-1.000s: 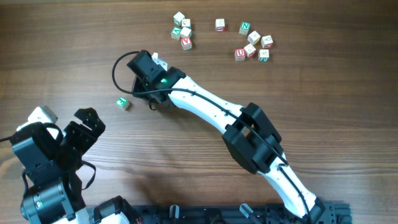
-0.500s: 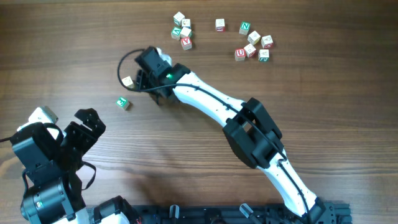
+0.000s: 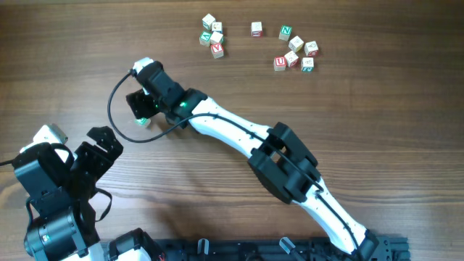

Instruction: Form a circle

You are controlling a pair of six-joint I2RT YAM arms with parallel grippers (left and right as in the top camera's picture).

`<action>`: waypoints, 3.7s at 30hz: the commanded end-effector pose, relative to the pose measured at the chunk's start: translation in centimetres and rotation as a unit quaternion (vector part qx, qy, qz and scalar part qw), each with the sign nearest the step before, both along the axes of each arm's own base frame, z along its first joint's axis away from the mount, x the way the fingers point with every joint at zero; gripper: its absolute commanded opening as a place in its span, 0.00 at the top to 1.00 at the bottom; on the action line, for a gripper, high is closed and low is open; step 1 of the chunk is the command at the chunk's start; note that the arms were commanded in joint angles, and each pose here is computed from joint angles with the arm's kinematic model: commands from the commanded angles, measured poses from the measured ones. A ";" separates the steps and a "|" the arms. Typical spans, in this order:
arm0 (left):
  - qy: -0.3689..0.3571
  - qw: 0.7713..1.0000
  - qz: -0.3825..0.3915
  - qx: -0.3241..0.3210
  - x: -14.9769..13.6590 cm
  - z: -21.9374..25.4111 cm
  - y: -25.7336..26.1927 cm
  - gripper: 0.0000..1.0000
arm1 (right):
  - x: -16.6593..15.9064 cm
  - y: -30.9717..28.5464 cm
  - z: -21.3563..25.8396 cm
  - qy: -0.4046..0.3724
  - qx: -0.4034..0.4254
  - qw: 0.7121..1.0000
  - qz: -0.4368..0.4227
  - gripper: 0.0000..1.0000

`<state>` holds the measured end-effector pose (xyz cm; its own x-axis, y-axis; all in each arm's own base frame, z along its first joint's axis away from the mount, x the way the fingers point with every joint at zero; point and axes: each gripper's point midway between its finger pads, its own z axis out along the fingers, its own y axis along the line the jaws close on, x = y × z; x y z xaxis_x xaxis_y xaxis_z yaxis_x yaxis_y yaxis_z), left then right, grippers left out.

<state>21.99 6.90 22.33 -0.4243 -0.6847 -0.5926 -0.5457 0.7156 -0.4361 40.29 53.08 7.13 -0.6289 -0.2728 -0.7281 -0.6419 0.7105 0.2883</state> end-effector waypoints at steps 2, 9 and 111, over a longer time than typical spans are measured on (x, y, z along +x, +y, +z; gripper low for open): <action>0.001 1.000 -0.005 0.007 0.0 0.0 0.1 0.00 | 1.2 -0.7 -3.6 -0.011 -0.032 0.999 -0.021 0.22; 0.001 1.000 -0.005 0.007 0.0 0.0 0.1 0.00 | 1.8 -1.3 -4.9 -0.012 -0.041 0.998 -0.042 0.41; 0.001 1.000 -0.005 0.007 0.0 0.0 0.1 0.00 | -2.2 -11.3 -3.7 0.159 -0.107 0.967 0.166 0.86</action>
